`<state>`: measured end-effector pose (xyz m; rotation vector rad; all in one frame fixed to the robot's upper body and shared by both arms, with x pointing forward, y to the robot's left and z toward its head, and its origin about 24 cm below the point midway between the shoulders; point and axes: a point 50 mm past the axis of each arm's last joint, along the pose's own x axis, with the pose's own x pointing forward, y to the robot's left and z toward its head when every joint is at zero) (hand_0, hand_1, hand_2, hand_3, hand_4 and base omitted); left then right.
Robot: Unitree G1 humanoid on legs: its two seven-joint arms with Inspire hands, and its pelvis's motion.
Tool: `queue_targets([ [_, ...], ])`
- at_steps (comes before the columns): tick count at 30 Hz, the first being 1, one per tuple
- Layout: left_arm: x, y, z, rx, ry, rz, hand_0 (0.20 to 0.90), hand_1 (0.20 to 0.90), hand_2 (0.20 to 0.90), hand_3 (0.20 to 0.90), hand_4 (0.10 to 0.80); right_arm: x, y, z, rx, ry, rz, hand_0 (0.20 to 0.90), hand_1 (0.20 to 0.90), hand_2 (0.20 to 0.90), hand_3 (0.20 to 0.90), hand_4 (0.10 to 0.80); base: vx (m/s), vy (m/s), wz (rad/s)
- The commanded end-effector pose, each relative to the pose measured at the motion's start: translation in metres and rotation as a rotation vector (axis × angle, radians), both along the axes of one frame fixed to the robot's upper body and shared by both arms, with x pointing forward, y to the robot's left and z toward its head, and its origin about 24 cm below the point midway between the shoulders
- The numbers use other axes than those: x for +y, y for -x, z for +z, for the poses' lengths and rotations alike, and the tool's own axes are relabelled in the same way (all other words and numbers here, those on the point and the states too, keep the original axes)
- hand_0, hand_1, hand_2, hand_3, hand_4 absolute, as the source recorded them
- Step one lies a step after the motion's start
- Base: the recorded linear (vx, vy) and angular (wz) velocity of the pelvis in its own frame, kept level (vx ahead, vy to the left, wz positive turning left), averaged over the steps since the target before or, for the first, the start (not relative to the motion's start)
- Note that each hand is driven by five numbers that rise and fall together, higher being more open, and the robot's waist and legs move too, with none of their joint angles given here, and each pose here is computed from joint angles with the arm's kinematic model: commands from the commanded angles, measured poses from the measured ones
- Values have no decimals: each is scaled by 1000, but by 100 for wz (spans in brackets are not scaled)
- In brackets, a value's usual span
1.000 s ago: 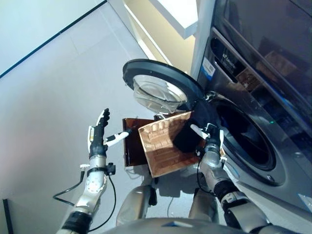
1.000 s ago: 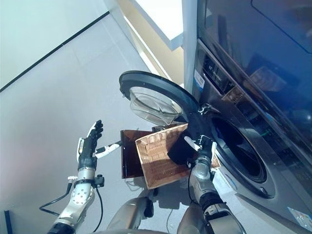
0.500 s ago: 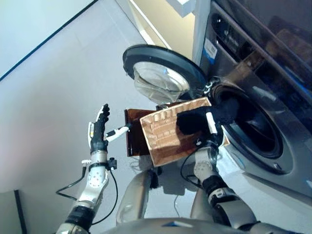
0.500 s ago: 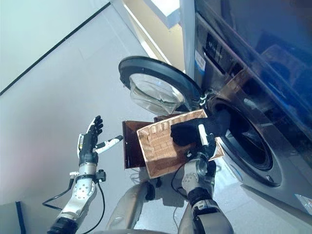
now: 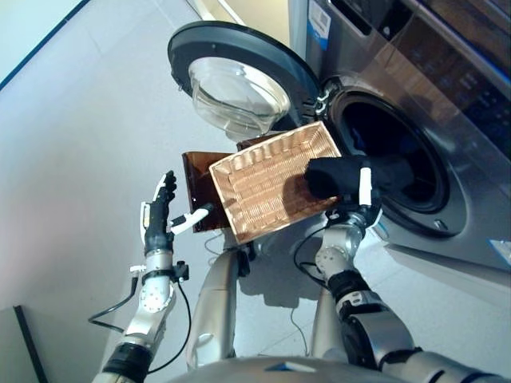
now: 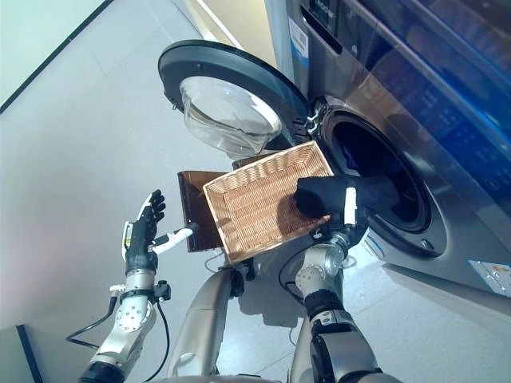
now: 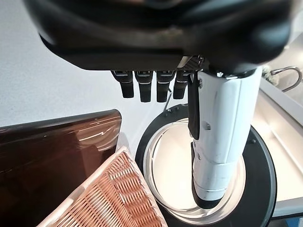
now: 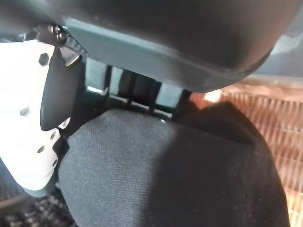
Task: Pick up the clothes and place them into the washing machine
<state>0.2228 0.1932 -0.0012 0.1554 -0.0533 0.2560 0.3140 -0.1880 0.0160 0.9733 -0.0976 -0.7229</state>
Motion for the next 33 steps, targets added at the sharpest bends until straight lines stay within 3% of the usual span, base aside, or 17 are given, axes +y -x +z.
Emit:
queue_targets([
  [1,20,-2,38,-223,12,66,900,900,900,900,800,-6,-13,58,-286,49,-64,200,200,200,200,300,32,35,-33],
  [7,20,4,31,-194,35,43,900,900,900,900,800,-25,-21,84,-332,85,-129,200,200,200,200,300,47,17,1],
  [16,20,4,31,-183,20,-23,900,900,900,900,800,-84,-43,174,-415,246,-285,200,200,200,200,300,36,-35,7],
  [24,25,-1,39,-206,-3,-41,900,900,900,900,800,-131,-23,299,-623,441,-461,200,200,200,200,300,43,-17,21],
  [25,26,1,40,-203,-12,-48,900,900,900,900,800,-140,-20,313,-579,502,-480,494,494,494,494,510,35,8,21],
  [26,25,0,40,-205,-9,-49,900,900,900,900,800,-140,-20,315,-580,504,-480,900,900,900,900,800,28,12,21],
  [33,18,2,35,-181,29,-60,900,900,900,900,800,-144,-30,299,-487,512,-426,900,900,900,900,800,23,10,3],
])
